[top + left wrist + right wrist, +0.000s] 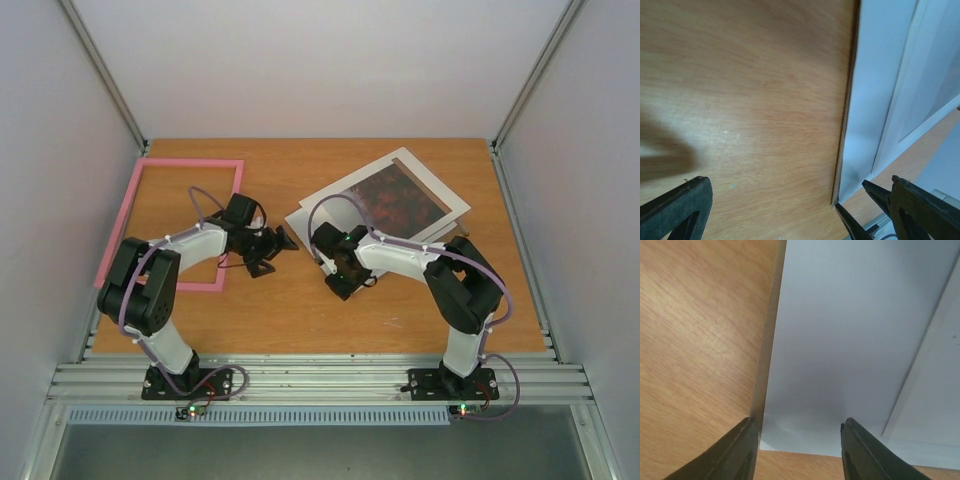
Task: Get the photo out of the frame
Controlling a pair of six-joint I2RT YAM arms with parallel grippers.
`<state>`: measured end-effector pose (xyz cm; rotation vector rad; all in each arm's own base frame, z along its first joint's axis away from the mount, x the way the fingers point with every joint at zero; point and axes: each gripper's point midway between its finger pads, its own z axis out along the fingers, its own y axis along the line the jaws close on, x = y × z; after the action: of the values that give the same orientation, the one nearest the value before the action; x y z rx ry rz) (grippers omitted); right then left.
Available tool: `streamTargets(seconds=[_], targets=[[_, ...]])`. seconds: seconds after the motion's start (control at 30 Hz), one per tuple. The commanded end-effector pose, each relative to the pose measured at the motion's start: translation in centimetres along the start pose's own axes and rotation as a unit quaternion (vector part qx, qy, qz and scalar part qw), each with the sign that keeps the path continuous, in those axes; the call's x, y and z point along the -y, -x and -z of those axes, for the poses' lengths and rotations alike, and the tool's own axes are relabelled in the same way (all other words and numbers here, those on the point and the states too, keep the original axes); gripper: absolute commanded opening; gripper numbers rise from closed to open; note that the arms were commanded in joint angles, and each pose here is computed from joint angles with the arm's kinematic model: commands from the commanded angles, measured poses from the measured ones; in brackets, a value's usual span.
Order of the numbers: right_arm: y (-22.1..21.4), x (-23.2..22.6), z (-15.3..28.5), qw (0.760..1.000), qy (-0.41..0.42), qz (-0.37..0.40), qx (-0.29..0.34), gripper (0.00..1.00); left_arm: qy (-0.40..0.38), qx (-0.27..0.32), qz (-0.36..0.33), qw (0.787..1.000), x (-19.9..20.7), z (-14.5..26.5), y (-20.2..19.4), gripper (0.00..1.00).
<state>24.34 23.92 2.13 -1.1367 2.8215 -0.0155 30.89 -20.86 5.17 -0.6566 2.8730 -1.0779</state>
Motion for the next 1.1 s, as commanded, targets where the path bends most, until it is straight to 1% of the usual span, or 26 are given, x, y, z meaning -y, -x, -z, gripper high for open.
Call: streamTargets(seconds=[0.0,0.1,0.2,0.33,0.43,0.63,0.73,0.9,1.07], targets=[[2.8,0.3,2.7,0.998,0.005,-0.029,0.062,0.5,-0.029,0.025,-0.012,0.999,2.3,1.0,2.0,0.96],[3.5,0.8,3.2,0.996,0.01,-0.049,0.079,0.55,-0.038,0.028,-0.018,0.999,3.4,0.7,3.0,0.94],[3.9,1.6,3.7,0.992,0.019,-0.081,0.098,0.58,-0.053,0.039,-0.018,0.998,4.3,0.1,4.4,0.92],[3.4,3.0,4.5,0.981,0.042,-0.138,0.13,0.67,-0.082,0.043,-0.014,0.996,5.3,-1.4,5.8,0.87],[3.0,3.8,5.1,0.973,0.059,-0.168,0.149,0.71,-0.096,0.047,-0.007,0.994,5.4,-2.5,6.8,0.81],[2.5,4.3,5.7,0.967,0.067,-0.182,0.163,0.73,-0.125,0.057,-0.002,0.991,5.7,-4.2,8.2,0.68],[2.6,4.3,5.8,0.967,0.069,-0.181,0.165,0.73,-0.128,0.059,0.004,0.99,5.2,-5.1,8.6,0.63],[2.6,4.2,5.8,0.967,0.071,-0.178,0.166,0.73,-0.128,0.063,0.009,0.99,4.2,-6.2,8.9,0.61],[2.7,4.3,5.9,0.968,0.072,-0.176,0.166,0.73,-0.14,0.072,0.0,0.988,4.5,-5.9,8.9,0.58]])
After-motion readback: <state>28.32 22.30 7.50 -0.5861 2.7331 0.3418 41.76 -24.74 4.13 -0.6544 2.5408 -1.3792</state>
